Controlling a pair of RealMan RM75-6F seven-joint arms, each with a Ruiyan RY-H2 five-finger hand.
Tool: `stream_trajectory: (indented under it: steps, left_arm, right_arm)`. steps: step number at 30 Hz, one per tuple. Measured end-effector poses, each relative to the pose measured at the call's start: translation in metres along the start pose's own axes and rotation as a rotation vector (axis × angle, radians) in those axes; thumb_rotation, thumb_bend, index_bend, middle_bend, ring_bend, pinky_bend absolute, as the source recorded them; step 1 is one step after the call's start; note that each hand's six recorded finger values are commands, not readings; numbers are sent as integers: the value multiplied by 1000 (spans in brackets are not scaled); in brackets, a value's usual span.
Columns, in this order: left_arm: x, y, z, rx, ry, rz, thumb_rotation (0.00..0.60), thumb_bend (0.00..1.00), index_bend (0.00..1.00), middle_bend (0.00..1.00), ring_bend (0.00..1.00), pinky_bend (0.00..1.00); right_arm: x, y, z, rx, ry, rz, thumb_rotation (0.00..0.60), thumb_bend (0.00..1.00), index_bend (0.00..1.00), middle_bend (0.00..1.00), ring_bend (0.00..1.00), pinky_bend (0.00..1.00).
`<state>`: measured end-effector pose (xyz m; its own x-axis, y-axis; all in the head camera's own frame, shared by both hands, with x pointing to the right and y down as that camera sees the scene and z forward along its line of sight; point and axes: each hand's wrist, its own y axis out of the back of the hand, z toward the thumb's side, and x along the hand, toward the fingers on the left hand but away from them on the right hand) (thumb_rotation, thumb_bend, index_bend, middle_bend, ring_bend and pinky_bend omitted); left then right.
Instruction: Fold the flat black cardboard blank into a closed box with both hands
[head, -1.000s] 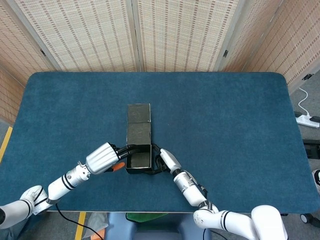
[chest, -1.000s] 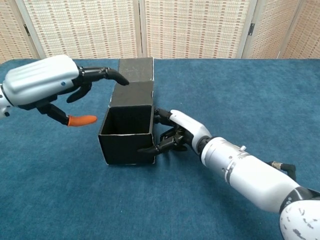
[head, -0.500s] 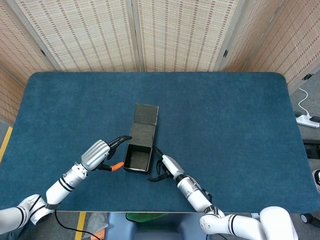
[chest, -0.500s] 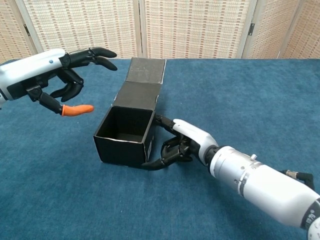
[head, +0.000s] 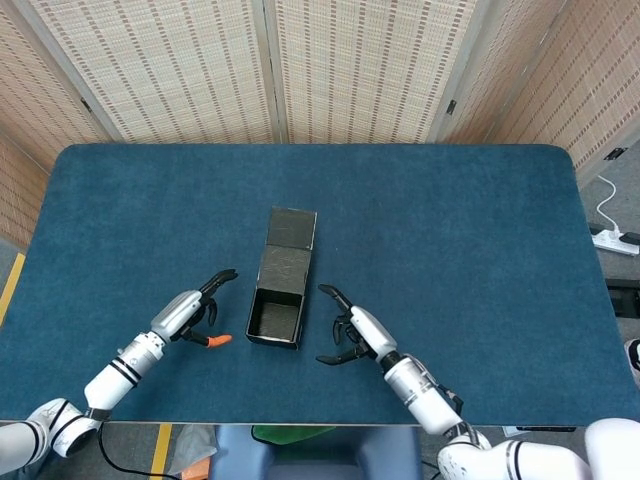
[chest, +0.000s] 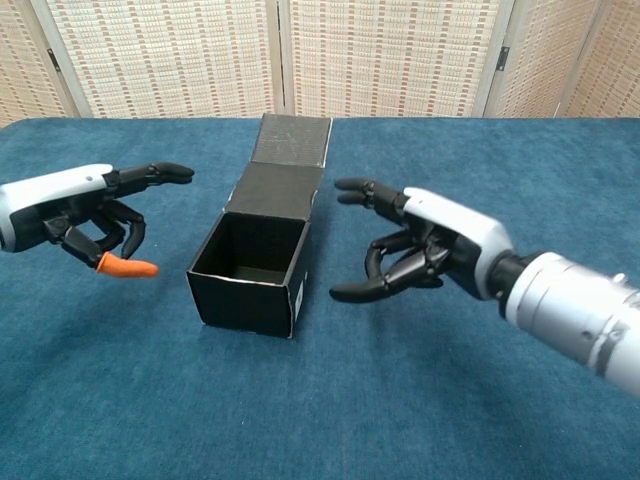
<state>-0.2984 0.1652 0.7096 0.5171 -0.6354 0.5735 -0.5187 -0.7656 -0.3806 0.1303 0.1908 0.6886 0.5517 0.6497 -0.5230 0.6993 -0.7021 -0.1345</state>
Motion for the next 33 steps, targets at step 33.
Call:
stream_trajectory:
  steps: [33]
  left_arm:
    - [58, -54, -2, -241, 59, -151, 600, 182, 0, 3, 610, 885]
  right_arm:
    - [25, 62, 44, 57, 106, -146, 600, 26, 0, 69, 611, 1000]
